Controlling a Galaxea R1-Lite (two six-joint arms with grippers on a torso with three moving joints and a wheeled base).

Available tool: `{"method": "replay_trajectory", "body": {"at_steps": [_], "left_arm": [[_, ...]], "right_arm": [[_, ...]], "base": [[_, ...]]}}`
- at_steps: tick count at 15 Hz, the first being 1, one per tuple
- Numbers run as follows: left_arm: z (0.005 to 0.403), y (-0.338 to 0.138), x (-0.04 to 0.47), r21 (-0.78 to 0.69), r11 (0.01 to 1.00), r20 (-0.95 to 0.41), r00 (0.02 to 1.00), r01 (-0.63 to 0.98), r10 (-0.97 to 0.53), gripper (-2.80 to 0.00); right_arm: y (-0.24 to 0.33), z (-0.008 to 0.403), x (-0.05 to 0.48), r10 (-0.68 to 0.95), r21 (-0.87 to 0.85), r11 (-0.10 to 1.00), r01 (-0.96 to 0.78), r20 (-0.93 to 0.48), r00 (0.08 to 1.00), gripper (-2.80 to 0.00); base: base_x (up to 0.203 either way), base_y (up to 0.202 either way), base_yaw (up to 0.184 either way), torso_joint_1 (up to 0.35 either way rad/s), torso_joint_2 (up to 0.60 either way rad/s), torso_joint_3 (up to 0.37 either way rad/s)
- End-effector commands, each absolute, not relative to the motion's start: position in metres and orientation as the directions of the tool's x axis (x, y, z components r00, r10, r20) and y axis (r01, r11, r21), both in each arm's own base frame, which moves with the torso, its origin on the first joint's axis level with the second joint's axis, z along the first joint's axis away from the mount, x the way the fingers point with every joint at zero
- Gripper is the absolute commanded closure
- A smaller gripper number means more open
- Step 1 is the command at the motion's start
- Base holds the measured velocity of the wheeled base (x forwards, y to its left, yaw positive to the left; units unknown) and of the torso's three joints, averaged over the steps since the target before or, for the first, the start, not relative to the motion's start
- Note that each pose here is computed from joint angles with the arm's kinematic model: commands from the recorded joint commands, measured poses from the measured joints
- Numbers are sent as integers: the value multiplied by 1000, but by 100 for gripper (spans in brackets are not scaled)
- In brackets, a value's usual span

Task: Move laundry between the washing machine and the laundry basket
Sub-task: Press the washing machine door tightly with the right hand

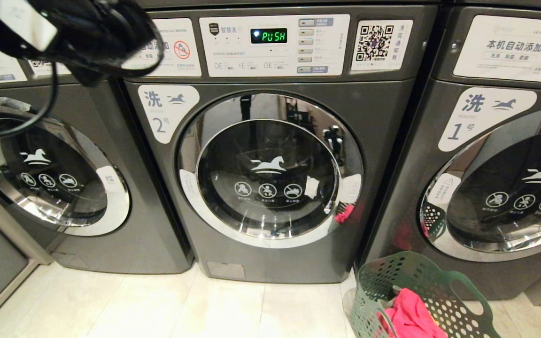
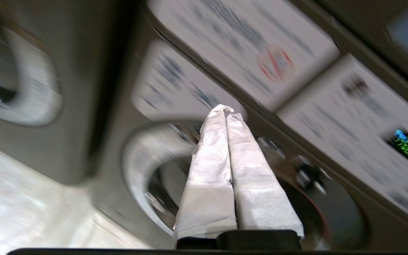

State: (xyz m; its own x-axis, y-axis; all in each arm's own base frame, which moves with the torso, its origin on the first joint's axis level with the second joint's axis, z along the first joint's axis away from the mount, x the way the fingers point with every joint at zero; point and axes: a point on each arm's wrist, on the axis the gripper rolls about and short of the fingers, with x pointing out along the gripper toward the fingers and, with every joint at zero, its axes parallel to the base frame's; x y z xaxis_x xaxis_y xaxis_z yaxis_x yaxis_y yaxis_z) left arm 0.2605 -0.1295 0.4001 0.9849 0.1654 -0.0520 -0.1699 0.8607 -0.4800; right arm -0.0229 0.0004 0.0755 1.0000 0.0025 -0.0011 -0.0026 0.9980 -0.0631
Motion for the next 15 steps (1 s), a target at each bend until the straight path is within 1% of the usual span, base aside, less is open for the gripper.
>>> {"method": "replay_trajectory", "body": {"at_steps": [1, 3, 5, 7, 8, 10, 12, 13, 15], "left_arm": [[426, -97, 226, -453, 866, 36, 966, -212, 256, 0], [425, -67, 196, -425, 863, 52, 945, -272, 323, 0], [418, -47, 158, -398, 870, 56, 939, -290, 339, 0], [392, -33, 126, -328, 889, 23, 939, -318, 344, 0], [376, -27, 112, -293, 897, 3, 938, -330, 346, 0], [355, -21, 97, -249, 906, -23, 937, -343, 349, 0], [354, -23, 101, -238, 908, -31, 937, -346, 349, 0], [351, -25, 107, -224, 912, -47, 939, -343, 342, 0], [342, -35, 130, -195, 925, -103, 944, -327, 313, 0]], "right_arm": [[1, 75, -23, 8, -96, 995, -8, -7, 1000, 0], [1, 76, -23, 43, -140, 989, -43, -3, 999, 0], [2, 95, -26, 85, -144, 986, -82, 12, 996, 0], [4, 126, -16, 172, -112, 977, -179, -68, 983, 0], [5, 142, -1, 232, -68, 967, -244, -149, 961, 0], [9, 166, 45, 386, 62, 920, -387, -312, 868, 0], [15, 177, 109, 541, 199, 839, -507, -410, 734, 0], [22, 175, 145, 600, 248, 796, -552, -433, 672, 0], [51, 164, 216, 718, 310, 687, -657, -432, 546, 0]], "base": [[0, 0, 0, 0, 0, 0], [0, 0, 0, 0, 0, 0], [0, 0, 0, 0, 0, 0], [0, 0, 0, 0, 0, 0], [0, 0, 0, 0, 0, 0], [0, 0, 0, 0, 0, 0], [0, 0, 0, 0, 0, 0], [0, 0, 0, 0, 0, 0], [0, 0, 0, 0, 0, 0]]}}
